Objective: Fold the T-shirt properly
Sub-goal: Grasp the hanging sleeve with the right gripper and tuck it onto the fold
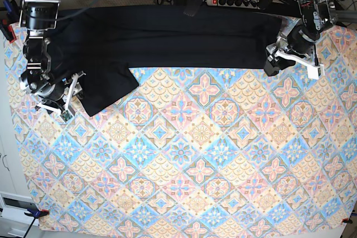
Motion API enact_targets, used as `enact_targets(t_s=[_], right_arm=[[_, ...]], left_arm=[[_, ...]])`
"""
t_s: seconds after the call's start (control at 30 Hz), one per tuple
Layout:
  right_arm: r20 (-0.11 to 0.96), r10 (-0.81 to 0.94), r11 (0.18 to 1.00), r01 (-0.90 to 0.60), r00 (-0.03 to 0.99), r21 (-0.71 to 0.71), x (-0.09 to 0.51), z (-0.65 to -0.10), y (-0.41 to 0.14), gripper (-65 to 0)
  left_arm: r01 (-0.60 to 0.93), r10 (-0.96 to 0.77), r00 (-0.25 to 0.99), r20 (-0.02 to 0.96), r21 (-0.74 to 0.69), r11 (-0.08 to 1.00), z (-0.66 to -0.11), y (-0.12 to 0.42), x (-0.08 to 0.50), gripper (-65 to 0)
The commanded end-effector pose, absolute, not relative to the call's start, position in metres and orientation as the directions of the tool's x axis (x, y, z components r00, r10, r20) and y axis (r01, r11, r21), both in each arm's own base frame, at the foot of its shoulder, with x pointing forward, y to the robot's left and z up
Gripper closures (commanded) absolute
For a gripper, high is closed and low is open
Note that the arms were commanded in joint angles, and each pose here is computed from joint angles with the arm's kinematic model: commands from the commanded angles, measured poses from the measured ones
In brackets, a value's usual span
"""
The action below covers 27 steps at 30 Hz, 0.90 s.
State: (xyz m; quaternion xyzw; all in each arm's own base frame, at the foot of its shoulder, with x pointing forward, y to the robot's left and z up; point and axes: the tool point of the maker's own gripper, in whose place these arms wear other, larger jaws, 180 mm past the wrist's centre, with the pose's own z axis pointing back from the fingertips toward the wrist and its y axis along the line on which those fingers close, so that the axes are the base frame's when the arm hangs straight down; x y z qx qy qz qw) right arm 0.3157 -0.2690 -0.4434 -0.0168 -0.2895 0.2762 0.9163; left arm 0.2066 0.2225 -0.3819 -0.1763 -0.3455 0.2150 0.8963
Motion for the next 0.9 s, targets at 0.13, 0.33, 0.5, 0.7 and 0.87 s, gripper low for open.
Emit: enact_targets(t_s=[0.13,0.33,0.5,0.7,0.87], right_arm=[[0.557,0.472,0.871,-0.459,0.683,-0.175,0.33,-0.442,-0.281,-35.1],[0.553,0.412,0.899,-0.424,0.724,-0.114,0.329,-0.459,-0.286,-35.2],[0.527,0.371,0.915,-0.4,0.765,-0.063,0.315,-0.479,-0.288,-35.2],[0.51,0.377,0.909,-0.415,0.773,-0.043,0.312,-0.486,-0.279,-34.9],[0.483,0.424,0.883,-0.468,0.766,-0.034,0.303,-0.496,-0.264,-32.1]], left_arm=[[-0.243,0.503,0.65,0.569,-0.471,0.848,-0.372,0.224,0.212,-45.1],[-0.242,0.502,0.649,0.572,-0.47,0.849,-0.372,0.224,0.213,-45.1],[-0.241,0.502,0.647,0.574,-0.471,0.849,-0.371,0.224,0.214,-45.1],[-0.241,0.5,0.648,0.575,-0.468,0.85,-0.371,0.224,0.214,-45.1],[-0.241,0.499,0.648,0.575,-0.467,0.851,-0.372,0.224,0.214,-45.1]])
